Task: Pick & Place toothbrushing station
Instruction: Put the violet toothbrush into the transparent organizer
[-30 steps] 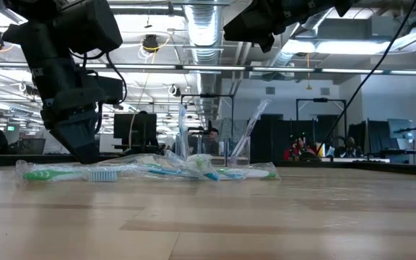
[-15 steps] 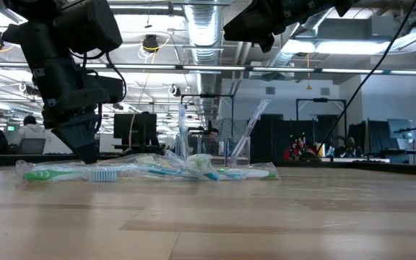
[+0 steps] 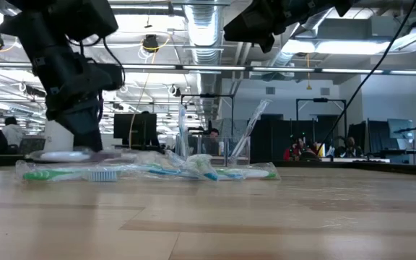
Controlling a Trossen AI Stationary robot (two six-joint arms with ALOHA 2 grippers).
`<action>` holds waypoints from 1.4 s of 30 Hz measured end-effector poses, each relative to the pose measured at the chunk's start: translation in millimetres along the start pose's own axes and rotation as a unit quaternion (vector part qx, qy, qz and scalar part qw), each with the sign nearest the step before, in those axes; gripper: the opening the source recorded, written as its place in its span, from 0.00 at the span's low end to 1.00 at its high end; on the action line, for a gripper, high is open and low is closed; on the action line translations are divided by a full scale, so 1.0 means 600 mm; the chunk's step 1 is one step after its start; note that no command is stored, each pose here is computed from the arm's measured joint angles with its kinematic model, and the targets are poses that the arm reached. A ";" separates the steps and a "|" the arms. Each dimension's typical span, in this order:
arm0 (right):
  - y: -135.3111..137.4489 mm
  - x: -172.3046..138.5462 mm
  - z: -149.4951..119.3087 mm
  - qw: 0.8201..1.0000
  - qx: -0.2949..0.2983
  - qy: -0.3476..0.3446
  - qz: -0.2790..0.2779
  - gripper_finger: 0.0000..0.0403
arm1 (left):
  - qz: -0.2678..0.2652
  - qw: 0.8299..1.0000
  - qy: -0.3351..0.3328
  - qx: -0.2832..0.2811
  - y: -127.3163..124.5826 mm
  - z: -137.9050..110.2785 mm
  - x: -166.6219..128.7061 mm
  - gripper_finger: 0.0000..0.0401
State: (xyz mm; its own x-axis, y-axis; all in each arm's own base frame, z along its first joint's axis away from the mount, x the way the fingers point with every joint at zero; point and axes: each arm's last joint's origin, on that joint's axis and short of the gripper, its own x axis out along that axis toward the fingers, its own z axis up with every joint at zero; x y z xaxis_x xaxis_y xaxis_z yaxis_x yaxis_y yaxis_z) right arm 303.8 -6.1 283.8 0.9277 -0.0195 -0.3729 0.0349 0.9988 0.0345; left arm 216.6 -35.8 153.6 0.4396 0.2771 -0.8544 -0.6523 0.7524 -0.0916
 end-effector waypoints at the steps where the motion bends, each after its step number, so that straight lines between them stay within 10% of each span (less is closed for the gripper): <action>1: 0.000 0.000 0.000 1.000 0.000 0.001 0.000 0.24 | -0.002 1.000 -0.008 -0.001 0.001 0.001 -0.006 0.00; 22: 0.000 0.000 -0.001 1.000 0.000 0.001 0.000 0.24 | -0.034 0.983 -0.178 -0.016 -0.002 0.016 -0.087 0.00; 42: 0.000 0.000 0.002 1.000 0.008 -0.007 0.000 0.24 | -0.068 0.934 -0.351 0.023 -0.035 0.064 -0.120 0.00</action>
State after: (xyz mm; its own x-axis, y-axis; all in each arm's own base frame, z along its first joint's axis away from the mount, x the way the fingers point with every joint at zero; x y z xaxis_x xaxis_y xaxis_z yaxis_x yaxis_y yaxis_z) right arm 304.4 -6.2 285.0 0.9327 -0.0196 -0.3600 0.0399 0.9980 0.0491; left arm 222.3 -48.7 236.9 0.8231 0.4884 -0.2896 -0.5411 0.8293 -0.1393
